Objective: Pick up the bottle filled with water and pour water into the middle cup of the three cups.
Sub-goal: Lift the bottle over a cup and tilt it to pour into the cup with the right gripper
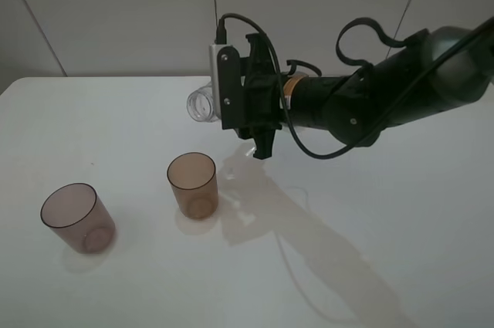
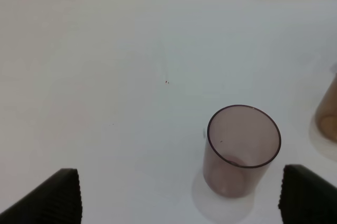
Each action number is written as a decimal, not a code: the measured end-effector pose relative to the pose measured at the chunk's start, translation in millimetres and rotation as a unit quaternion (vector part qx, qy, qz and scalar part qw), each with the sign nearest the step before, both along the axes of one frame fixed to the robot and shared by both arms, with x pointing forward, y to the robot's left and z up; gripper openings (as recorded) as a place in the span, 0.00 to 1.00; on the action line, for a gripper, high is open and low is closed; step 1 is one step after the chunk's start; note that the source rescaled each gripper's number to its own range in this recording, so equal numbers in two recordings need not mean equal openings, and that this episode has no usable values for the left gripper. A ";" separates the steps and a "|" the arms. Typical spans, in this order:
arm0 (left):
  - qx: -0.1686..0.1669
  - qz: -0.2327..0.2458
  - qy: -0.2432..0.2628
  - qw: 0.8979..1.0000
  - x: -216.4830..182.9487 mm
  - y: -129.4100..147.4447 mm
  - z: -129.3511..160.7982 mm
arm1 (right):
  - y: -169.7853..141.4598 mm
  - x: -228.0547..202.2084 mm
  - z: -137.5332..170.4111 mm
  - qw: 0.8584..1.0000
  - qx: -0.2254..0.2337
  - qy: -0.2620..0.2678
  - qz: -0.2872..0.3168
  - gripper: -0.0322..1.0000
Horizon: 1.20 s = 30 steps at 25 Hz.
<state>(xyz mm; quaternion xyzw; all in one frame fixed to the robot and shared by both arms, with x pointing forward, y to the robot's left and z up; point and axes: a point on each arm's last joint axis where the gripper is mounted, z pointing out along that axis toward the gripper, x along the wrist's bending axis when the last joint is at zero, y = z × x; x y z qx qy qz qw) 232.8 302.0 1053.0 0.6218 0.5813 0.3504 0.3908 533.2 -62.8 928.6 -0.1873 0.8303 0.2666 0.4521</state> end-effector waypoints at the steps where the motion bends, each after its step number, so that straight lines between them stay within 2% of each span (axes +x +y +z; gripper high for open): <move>1: 0.000 0.000 0.000 1.000 0.0 0.0 0.0 | 0.9 -0.6 0.2 1.000 0.001 -0.001 0.001 0.03; 4: 0.000 0.000 0.000 1.000 0.0 0.0 0.0 | 5.8 -3.0 -1.3 1.000 0.005 -0.008 0.011 0.03; 10: 0.000 0.000 0.000 1.000 0.0 0.0 0.0 | 13.2 -7.6 -11.1 0.999 -0.028 -0.027 0.029 0.03; 24: 0.000 0.000 0.000 1.000 0.0 0.0 0.0 | 13.2 -6.0 -8.8 0.998 -0.029 -0.046 0.027 0.03; 30: 0.000 0.000 0.000 1.000 0.0 0.0 0.0 | 12.1 -3.4 -19.5 0.997 -0.050 -0.052 0.021 0.03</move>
